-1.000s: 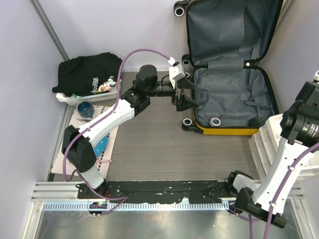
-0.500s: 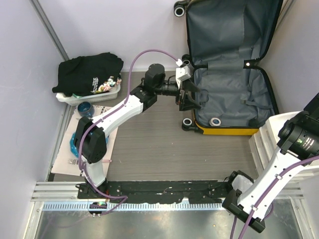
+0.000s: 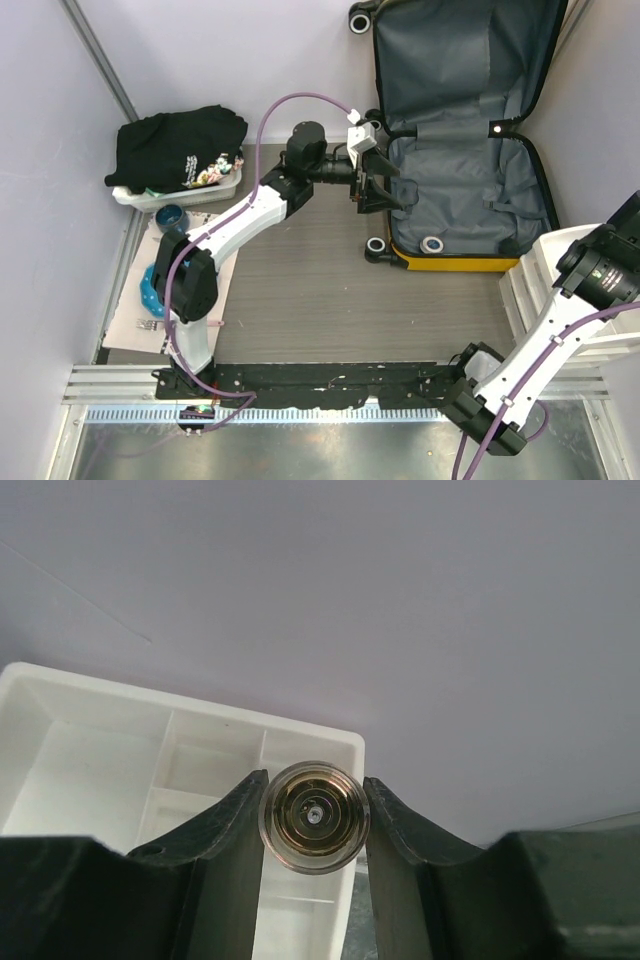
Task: Open, take out, and arrange the luggage
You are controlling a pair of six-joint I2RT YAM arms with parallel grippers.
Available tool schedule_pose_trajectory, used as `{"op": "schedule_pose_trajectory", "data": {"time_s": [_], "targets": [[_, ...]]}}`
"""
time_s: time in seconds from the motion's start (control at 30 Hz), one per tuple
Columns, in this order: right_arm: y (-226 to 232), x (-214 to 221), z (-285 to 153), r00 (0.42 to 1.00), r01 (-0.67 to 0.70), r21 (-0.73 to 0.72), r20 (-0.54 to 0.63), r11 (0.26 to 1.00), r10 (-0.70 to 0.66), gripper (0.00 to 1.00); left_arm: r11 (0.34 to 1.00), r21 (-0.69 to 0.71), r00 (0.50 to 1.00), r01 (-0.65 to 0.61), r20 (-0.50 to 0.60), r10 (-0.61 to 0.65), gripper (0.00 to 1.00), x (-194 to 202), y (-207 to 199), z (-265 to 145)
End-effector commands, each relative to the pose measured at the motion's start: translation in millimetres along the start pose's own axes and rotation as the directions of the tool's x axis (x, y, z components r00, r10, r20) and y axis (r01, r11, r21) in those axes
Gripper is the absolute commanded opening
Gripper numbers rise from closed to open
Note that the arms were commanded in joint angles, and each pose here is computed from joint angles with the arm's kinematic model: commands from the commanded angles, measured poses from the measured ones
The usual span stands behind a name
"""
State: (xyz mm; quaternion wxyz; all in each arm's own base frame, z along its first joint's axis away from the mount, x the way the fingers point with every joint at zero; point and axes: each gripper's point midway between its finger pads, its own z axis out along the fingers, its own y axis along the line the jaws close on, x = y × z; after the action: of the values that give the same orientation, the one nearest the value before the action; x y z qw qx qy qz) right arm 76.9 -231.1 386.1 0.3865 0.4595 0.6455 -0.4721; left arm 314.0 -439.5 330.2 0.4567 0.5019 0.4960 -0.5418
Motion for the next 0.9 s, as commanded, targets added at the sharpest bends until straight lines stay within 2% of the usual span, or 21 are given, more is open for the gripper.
{"op": "schedule_pose_trajectory", "data": {"time_s": [0.0, 0.13, 0.4, 0.8, 0.83, 0.87], "targets": [[-14, -6, 1, 0.994, -0.085, 0.067, 0.079, 0.994, 0.079, 0.01, 0.998, 0.023, 0.997, -0.058, 0.049, 0.057, 0.93, -25, -2, -2], [-11, -3, 2, 0.992, -0.093, 0.056, 0.086, 0.994, 0.088, 0.0, 0.998, 0.02, 0.997, -0.054, 0.052, 0.053, 0.93, -24, 0, -3], [-10, -22, 4, 0.987, -0.097, 0.044, 0.136, 0.994, 0.091, 0.0, 0.999, 0.029, 0.998, -0.034, 0.053, 0.033, 0.93, -20, 3, -3], [5, 4, 23, 0.994, -0.086, 0.052, 0.075, 0.995, 0.082, 0.0, 0.999, 0.022, 0.998, -0.03, 0.063, 0.029, 0.93, -21, 9, -6], [6, 5, 24, 0.994, -0.085, 0.048, 0.074, 0.995, 0.081, 0.02, 0.999, 0.021, 0.998, -0.027, 0.063, 0.026, 0.93, -21, 10, -5], [7, 6, 24, 0.994, -0.086, 0.043, 0.073, 0.995, 0.082, 0.15, 0.999, 0.019, 0.998, -0.029, 0.063, 0.027, 0.93, -21, 11, -6]]}}
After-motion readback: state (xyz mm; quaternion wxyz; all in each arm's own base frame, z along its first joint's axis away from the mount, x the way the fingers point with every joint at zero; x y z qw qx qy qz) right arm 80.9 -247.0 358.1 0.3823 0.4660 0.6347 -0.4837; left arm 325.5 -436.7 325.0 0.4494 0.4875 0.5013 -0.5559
